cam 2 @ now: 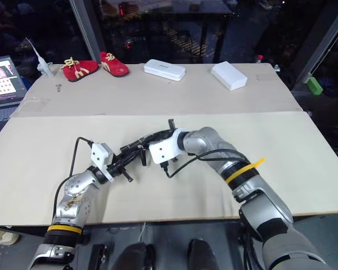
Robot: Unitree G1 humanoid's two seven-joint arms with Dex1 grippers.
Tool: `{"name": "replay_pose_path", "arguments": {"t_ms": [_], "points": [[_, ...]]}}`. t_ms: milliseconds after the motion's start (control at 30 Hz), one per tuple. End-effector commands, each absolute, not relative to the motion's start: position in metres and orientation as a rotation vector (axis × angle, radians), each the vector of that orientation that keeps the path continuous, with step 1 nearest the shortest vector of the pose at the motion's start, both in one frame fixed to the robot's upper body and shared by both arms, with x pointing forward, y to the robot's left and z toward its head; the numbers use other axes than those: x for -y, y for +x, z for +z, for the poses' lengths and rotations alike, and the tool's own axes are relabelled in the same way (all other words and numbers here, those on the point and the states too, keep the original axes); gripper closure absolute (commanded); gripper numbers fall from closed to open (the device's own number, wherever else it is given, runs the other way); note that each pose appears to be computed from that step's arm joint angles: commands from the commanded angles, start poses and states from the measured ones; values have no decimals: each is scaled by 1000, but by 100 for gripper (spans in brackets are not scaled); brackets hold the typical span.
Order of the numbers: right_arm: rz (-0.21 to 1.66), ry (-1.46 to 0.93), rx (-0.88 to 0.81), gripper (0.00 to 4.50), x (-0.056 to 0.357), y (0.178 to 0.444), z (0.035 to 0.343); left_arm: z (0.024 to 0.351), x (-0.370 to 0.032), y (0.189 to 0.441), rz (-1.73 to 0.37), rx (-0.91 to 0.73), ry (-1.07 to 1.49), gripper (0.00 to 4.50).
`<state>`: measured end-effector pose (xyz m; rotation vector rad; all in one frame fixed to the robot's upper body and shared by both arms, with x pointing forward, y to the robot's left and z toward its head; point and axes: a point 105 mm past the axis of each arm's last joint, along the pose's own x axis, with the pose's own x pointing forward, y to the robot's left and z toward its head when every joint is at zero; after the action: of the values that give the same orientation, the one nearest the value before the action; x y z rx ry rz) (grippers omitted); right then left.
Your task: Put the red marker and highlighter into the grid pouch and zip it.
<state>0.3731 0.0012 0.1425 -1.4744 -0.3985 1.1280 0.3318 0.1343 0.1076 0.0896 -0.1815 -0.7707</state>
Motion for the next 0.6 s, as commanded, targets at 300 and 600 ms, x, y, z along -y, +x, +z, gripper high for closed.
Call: {"name": "replay_pose_path", "arguments": {"t_ms": [300, 600], "points": [[1073, -1312, 506, 174, -14, 378, 177, 118, -135, 326, -791, 226, 94, 450], [1121, -1034, 381, 138, 64, 363, 198, 117, -135, 329, -795, 221, 95, 450]]}}
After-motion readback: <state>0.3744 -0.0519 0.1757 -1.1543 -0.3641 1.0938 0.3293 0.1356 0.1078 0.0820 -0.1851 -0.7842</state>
